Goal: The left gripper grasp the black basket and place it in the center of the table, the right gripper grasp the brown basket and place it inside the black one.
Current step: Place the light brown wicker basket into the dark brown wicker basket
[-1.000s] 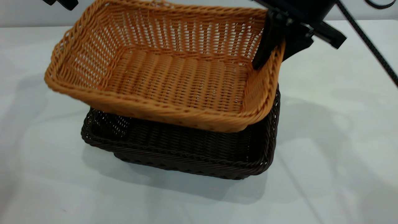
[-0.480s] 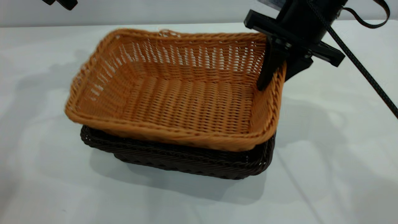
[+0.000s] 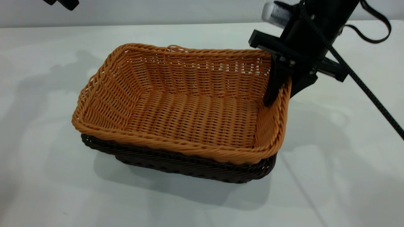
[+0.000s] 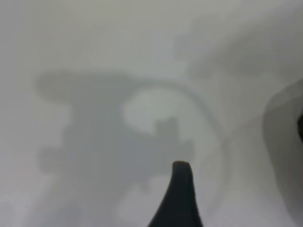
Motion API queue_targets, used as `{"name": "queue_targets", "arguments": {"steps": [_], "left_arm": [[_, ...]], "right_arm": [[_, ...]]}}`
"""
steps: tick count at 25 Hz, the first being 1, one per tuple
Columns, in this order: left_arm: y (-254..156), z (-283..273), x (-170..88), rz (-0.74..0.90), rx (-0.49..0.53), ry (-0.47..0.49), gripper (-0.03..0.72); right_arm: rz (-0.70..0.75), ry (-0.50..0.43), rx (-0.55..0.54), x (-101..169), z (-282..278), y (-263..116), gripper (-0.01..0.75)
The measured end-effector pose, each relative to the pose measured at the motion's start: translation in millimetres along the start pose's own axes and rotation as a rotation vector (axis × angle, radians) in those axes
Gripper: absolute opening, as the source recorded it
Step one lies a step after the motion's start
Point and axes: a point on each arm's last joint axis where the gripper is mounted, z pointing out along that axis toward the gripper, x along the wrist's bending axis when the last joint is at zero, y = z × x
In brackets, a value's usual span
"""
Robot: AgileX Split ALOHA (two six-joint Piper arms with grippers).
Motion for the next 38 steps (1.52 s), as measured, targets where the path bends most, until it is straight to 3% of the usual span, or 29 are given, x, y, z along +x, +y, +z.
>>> {"name": "queue_targets", "arguments": {"steps": [4, 9, 12, 15, 20, 28, 31, 38], "left_arm": [[0, 0, 0, -0.001, -0.001, -0.001, 0.584], [0, 0, -1, -0.005, -0.005, -0.007, 0.584], [0, 0, -1, -0.006, -0.005, -0.008, 0.584], [0, 0, -1, -0.006, -0.005, -0.009, 0.584], [1, 0, -3, -0.021, -0.014, -0.034, 0.584], [2, 0, -4, -0.026, -0.017, -0.040, 0.584], [1, 0, -4, -0.026, -0.016, -0.039, 0.584], [14, -35, -8, -0.052, -0.048, -0.012, 0.584]], "right_arm": [[-0.016, -0.024, -0.004, -4, 3, 2, 0.160], [-0.096, -0.102, -0.025, -6, -2, 7, 0.337], [-0.171, -0.176, -0.051, -7, -9, 14, 0.396], [-0.234, -0.237, -0.086, -7, -17, 23, 0.411], [-0.267, -0.257, -0.114, -1, -27, 30, 0.422], [-0.288, -0.311, -0.053, -6, -28, 26, 0.575], [-0.304, -0.337, -0.045, -7, -32, 24, 0.591], [-0.390, -0.348, -0.230, 25, -110, 3, 0.591]]}}
